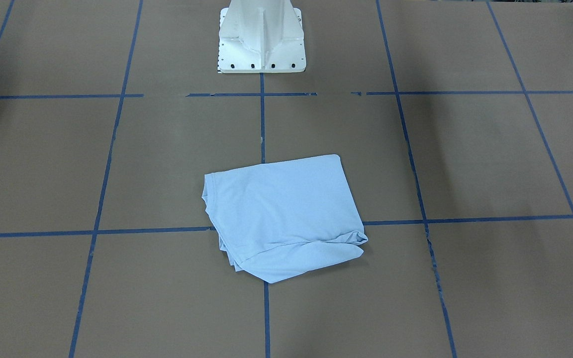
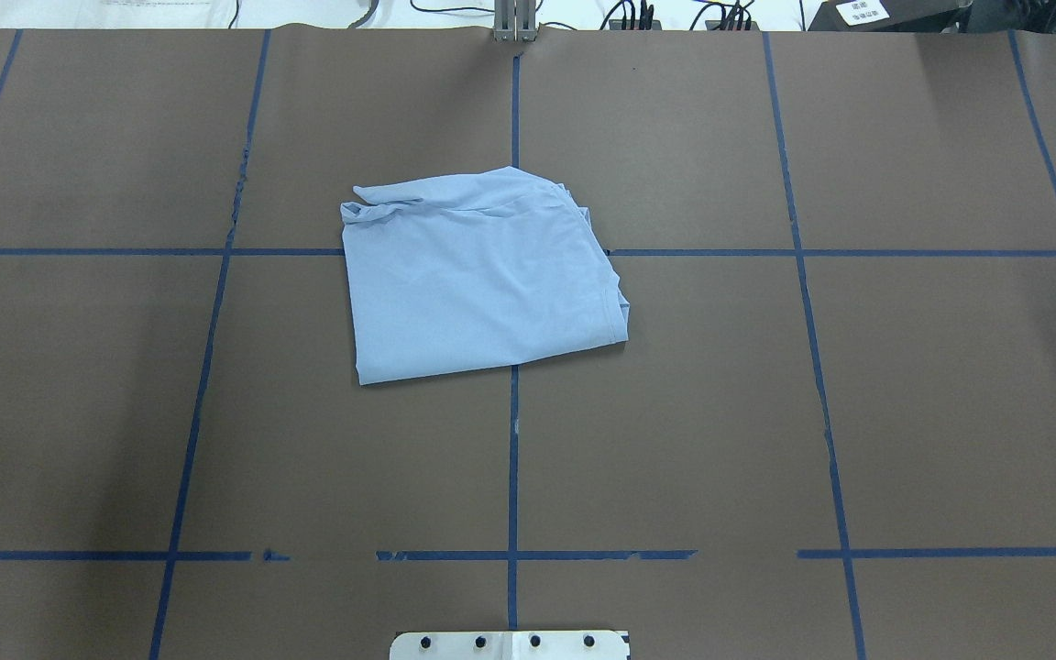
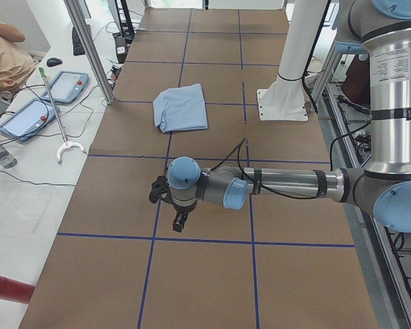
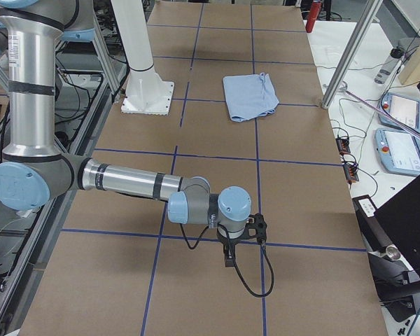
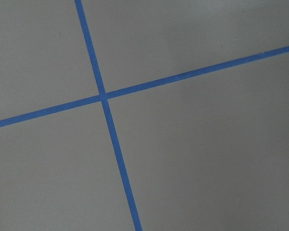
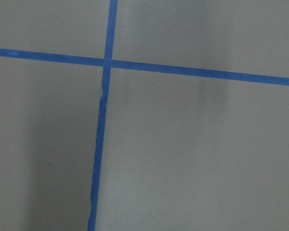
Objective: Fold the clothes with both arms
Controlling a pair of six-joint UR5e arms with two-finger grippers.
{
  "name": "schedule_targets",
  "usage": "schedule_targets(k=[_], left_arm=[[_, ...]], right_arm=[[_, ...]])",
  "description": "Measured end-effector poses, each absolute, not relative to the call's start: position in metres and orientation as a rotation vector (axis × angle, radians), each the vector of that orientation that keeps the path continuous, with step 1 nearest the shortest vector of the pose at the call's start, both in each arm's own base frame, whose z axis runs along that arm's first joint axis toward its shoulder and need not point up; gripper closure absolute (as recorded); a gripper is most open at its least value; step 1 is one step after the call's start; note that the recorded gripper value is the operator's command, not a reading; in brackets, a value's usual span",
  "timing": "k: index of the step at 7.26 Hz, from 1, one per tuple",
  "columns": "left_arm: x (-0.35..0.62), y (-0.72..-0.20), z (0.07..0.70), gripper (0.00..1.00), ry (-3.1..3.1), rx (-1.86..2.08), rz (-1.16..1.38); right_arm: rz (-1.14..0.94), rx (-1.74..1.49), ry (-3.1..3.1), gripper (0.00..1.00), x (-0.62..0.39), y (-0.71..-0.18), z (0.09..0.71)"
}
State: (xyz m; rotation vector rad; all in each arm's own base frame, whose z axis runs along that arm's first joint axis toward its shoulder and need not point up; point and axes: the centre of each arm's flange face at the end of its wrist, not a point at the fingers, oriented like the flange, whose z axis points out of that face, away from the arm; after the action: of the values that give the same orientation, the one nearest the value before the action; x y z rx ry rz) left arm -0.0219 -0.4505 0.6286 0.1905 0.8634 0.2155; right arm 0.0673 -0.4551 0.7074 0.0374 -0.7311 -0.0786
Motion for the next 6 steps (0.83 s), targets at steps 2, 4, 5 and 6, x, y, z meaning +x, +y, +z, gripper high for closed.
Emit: schedule_targets(k=[2, 4, 5, 6], left_arm=[[-0.027, -0.438, 0.642, 0.00, 0.859, 0.132, 0.223], [-0.044, -0.434, 0.644, 0.00, 0.856, 0.096, 0.182], [-0.048, -0.434, 0.636, 0.00, 0.855, 0.110, 0.176], [-0.050, -0.434, 0.630, 0.00, 0.855, 0.121, 0.175]], right_arm=[[-0.077, 0.038, -0.730, 0.00, 0.067, -0.455, 0.707], [-0.073, 0.041, -0.727, 0.00, 0.068, -0.457, 0.705], [-0.074, 0.046, -0.726, 0.00, 0.068, -0.458, 0.703], [-0.077, 0.051, -0.726, 0.00, 0.068, -0.460, 0.700]])
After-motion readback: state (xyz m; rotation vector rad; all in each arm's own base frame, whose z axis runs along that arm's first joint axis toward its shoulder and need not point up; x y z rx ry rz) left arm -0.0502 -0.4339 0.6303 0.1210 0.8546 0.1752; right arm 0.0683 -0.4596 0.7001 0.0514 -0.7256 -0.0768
